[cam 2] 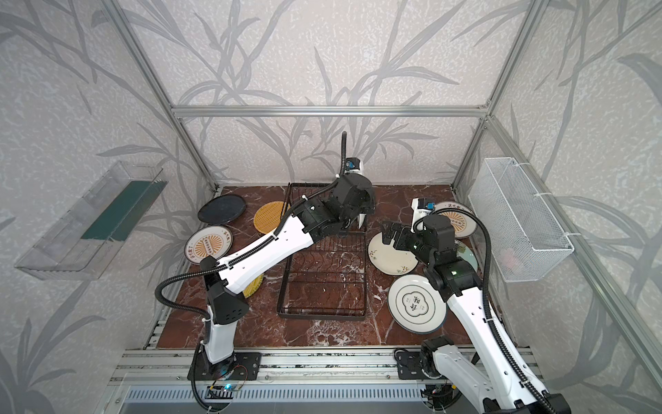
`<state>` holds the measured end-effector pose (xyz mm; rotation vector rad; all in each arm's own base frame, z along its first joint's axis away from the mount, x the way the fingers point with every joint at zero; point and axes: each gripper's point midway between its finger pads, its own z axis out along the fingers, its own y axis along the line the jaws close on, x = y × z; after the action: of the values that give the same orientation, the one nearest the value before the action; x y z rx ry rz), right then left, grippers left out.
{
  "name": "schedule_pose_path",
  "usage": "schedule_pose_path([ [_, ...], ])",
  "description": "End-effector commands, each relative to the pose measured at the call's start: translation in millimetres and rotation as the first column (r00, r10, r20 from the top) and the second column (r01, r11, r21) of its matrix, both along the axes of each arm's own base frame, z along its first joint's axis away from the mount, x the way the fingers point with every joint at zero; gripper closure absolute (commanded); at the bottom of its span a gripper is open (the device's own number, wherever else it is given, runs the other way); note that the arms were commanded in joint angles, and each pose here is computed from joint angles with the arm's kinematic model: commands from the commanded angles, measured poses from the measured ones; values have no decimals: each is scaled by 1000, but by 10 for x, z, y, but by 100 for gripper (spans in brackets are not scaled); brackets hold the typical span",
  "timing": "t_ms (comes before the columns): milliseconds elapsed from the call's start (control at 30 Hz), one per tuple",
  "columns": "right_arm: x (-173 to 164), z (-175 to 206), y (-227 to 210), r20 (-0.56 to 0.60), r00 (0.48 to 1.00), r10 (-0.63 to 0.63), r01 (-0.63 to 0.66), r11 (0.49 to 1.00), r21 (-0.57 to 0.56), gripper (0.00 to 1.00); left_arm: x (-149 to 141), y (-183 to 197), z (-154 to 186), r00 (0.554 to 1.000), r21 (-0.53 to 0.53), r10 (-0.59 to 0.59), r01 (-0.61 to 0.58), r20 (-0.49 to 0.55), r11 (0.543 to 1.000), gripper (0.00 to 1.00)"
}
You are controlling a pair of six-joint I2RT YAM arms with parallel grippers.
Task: Load plates into a dish rack
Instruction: Place the plate on the dish rack, then move the plate to the top-right of the table.
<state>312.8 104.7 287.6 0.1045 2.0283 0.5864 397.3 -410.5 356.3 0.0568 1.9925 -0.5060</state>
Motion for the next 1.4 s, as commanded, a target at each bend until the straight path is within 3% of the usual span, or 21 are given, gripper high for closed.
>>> schedule_pose_path([
  [0,28,-53,14,-9,1000,3,-3,1000,17,1,-3,122,59,1000,-6,27,-27,4,1000,89],
  [133,35,-57,19,-11,1000,2,-1,1000,24,1,-7,137,124,1000,-12,18,-18,17,1000,83],
  [333,37,-61,-12,-15,1000,-15,15,1000,22,1,-44,160,313,999,-26,-5,7,52,1000,59],
  [600,35,-6,-87,-16,999,-43,43,999,5,1,-114,226,706,991,-43,-59,65,124,997,37],
  [767,42,37,-197,-23,996,-84,83,996,-20,1,-280,389,1148,967,-24,-131,139,219,990,1],
  [967,93,-6,-468,-58,981,-183,183,983,-6,1,-682,720,1551,902,-39,-294,322,317,946,1],
  [1067,128,-169,-749,-119,945,-305,305,952,-12,1,-890,1052,1616,882,-51,-312,351,352,935,1],
  [1200,162,-426,-1105,-173,876,-451,455,890,-19,1,-1016,1622,1441,919,-126,-263,310,294,942,1],
  [1367,293,-837,-1510,-191,796,-574,559,819,-131,1,-1083,2160,917,958,-167,-238,264,160,950,1],
])
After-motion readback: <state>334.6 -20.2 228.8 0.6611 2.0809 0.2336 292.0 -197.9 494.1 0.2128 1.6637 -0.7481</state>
